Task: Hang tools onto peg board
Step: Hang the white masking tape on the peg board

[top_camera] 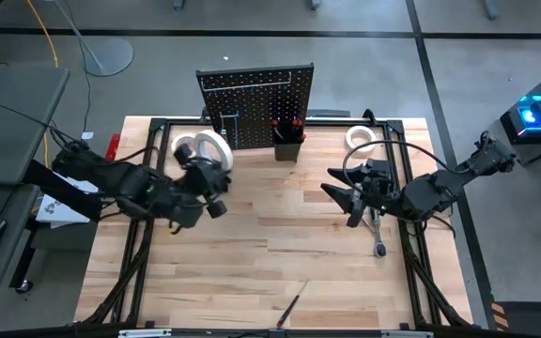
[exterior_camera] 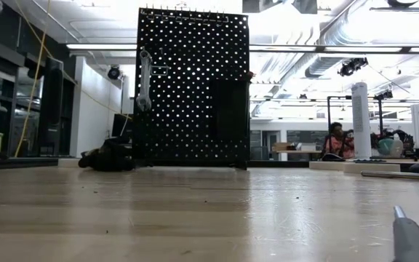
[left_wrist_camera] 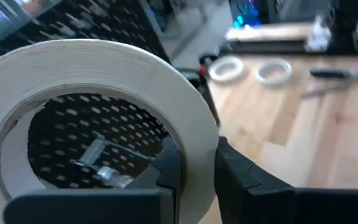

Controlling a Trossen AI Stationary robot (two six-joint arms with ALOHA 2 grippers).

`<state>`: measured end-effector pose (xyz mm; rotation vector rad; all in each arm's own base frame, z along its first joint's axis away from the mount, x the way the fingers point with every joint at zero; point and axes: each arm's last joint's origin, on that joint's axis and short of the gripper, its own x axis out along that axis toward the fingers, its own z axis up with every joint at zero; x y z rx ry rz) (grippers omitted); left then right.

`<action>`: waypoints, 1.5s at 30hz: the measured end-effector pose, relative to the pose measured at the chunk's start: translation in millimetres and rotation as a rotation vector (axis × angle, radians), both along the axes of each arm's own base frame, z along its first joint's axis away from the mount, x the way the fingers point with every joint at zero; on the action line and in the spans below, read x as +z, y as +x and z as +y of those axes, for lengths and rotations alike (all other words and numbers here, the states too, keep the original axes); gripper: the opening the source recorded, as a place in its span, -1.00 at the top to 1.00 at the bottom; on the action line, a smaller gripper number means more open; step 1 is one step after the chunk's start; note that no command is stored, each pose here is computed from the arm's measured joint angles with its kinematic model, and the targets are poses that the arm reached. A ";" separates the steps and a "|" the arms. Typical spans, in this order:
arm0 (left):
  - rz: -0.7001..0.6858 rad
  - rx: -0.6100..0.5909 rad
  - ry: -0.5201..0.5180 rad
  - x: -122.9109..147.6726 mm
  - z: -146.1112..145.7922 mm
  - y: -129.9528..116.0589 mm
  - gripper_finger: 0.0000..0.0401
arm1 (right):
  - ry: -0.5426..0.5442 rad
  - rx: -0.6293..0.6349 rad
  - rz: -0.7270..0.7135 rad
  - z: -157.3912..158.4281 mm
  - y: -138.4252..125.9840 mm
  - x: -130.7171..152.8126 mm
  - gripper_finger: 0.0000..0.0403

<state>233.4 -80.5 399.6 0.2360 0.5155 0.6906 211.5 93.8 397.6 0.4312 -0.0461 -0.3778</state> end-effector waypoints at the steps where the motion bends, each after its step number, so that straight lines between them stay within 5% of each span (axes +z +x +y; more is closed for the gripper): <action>1: 0.023 -0.007 -0.019 -3.9 1.1 5.5 0.76 | 0.002 0.000 -0.001 0.0 0.0 0.0 -0.22; 11: 0.307 -0.242 -0.016 -63.7 -4.1 90.3 0.76 | 0.030 0.007 0.007 1.9 3.1 -3.8 -0.22; 15: 0.362 -0.269 -0.070 -84.4 -10.9 102.5 0.76 | 0.058 0.034 0.015 3.5 4.1 -6.5 -0.22; 22: 0.369 -0.246 -0.190 -101.7 -35.7 88.0 0.76 | 0.087 0.052 0.070 5.8 2.5 -14.3 -0.22; 35: 0.338 -0.028 -0.269 -127.6 -64.4 33.9 0.76 | 0.087 0.002 0.103 -3.5 7.7 -19.3 -0.22; 45: 0.308 0.027 -0.307 -128.4 -74.0 20.9 0.76 | 0.098 0.046 0.171 6.0 42.4 -44.6 -0.22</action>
